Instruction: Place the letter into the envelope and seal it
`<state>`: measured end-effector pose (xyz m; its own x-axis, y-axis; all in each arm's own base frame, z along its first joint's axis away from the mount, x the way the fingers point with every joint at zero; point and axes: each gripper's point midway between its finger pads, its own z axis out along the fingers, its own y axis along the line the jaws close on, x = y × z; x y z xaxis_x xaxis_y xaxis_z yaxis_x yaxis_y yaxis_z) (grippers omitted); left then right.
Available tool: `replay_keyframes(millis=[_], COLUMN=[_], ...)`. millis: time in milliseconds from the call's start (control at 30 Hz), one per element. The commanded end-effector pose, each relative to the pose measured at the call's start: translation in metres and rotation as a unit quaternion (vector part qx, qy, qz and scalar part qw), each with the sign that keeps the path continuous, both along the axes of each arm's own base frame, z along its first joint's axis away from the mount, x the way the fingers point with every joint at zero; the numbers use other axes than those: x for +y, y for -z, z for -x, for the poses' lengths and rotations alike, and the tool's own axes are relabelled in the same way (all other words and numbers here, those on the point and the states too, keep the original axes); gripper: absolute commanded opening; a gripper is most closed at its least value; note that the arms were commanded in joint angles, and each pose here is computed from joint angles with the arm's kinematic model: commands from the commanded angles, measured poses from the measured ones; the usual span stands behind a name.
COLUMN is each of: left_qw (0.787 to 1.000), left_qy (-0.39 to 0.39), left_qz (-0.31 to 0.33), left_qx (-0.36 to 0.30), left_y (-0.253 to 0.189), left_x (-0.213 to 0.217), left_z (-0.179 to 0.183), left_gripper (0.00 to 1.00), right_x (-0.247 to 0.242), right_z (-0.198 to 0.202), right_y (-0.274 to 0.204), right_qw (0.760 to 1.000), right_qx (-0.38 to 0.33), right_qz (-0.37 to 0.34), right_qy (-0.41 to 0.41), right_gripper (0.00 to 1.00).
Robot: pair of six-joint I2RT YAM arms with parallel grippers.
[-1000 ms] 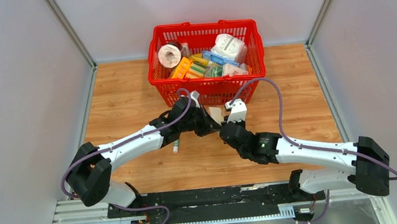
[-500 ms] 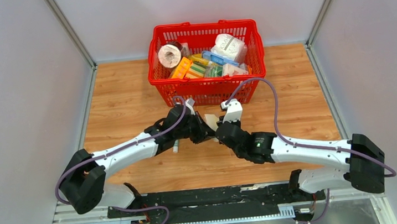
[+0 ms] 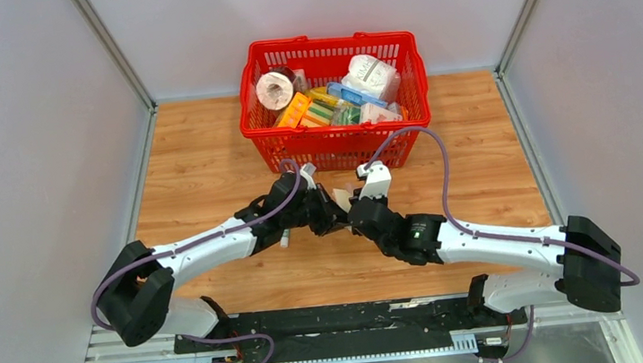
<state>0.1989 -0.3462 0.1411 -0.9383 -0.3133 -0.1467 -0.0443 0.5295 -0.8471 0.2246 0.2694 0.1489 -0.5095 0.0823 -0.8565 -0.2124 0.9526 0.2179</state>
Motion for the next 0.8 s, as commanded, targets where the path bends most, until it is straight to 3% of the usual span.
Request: replay_keyframes(millis=[0,767], left_qw=[0.999,0.999], left_qy=[0.015,0.051], left_qz=[0.029,0.002], left_qx=[-0.002,0.021], left_y=[-0.013,0.009], left_x=[-0.007,-0.02], left_z=[0.004,0.008], left_gripper=[0.0,0.0], right_x=[0.014,0.015], right_z=[-0.006,-0.005], right_y=[-0.019,-0.029], right_qw=[0.999,0.998], right_qx=[-0.015,-0.016], right_qz=[-0.046,-0.066], right_qy=[0.009,0.001], right_gripper=[0.0,0.0])
